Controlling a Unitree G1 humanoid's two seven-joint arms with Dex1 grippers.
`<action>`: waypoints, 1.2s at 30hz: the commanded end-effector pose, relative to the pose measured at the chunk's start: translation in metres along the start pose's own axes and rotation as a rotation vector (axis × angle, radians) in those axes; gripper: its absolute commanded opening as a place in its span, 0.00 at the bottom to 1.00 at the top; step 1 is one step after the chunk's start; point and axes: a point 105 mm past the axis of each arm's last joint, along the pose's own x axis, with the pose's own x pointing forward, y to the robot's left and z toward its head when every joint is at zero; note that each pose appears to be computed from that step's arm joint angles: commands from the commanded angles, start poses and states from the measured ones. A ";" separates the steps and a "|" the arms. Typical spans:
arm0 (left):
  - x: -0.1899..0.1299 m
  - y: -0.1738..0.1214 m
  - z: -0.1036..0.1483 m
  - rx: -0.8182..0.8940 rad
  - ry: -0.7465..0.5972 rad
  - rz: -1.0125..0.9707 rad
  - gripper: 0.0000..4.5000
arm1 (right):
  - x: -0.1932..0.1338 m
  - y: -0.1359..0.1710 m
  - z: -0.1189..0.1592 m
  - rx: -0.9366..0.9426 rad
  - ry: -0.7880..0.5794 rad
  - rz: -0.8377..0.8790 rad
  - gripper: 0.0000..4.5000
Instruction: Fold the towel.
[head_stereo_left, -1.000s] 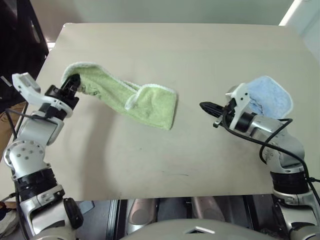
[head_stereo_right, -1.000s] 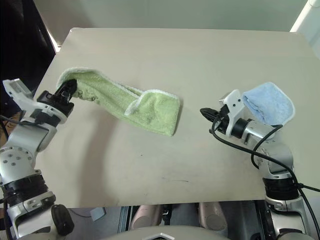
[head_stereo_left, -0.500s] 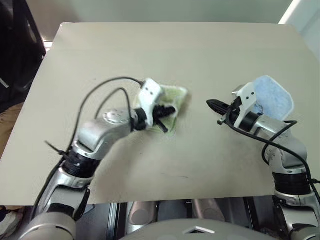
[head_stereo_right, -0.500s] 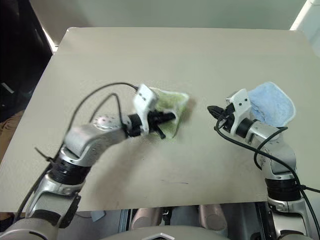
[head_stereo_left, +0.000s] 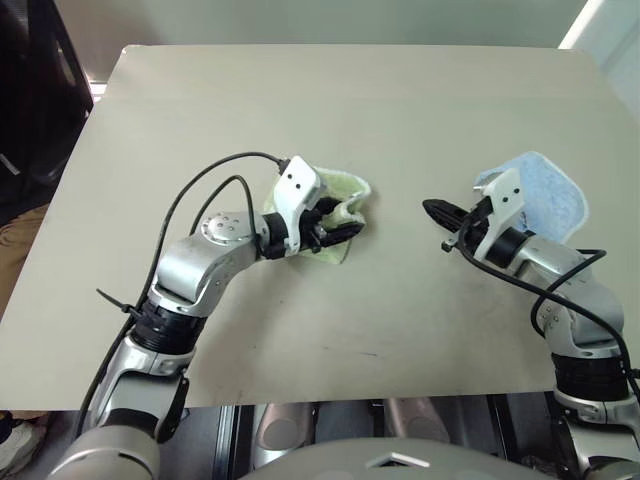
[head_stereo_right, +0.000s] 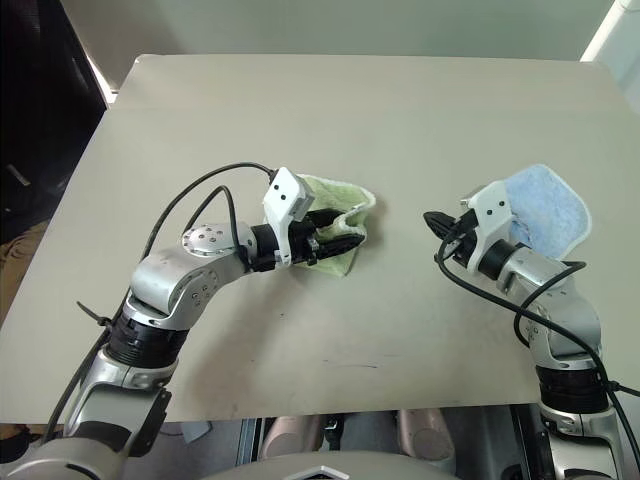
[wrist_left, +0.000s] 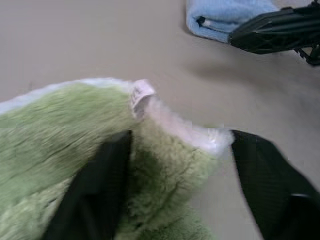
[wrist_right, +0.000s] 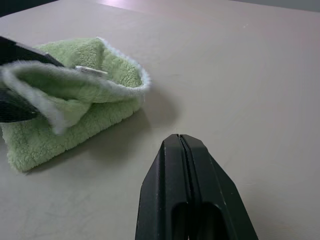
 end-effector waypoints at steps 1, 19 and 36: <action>-0.024 0.006 0.025 -0.040 -0.118 0.008 0.99 | 0.002 0.002 0.019 -0.041 -0.058 0.011 0.00; -0.052 0.056 0.053 -0.003 -0.241 0.196 0.46 | 0.048 0.031 0.057 -0.063 -0.145 0.173 0.00; -0.026 0.056 -0.059 0.262 0.273 0.128 0.01 | 0.107 0.077 -0.031 0.024 0.135 0.290 0.00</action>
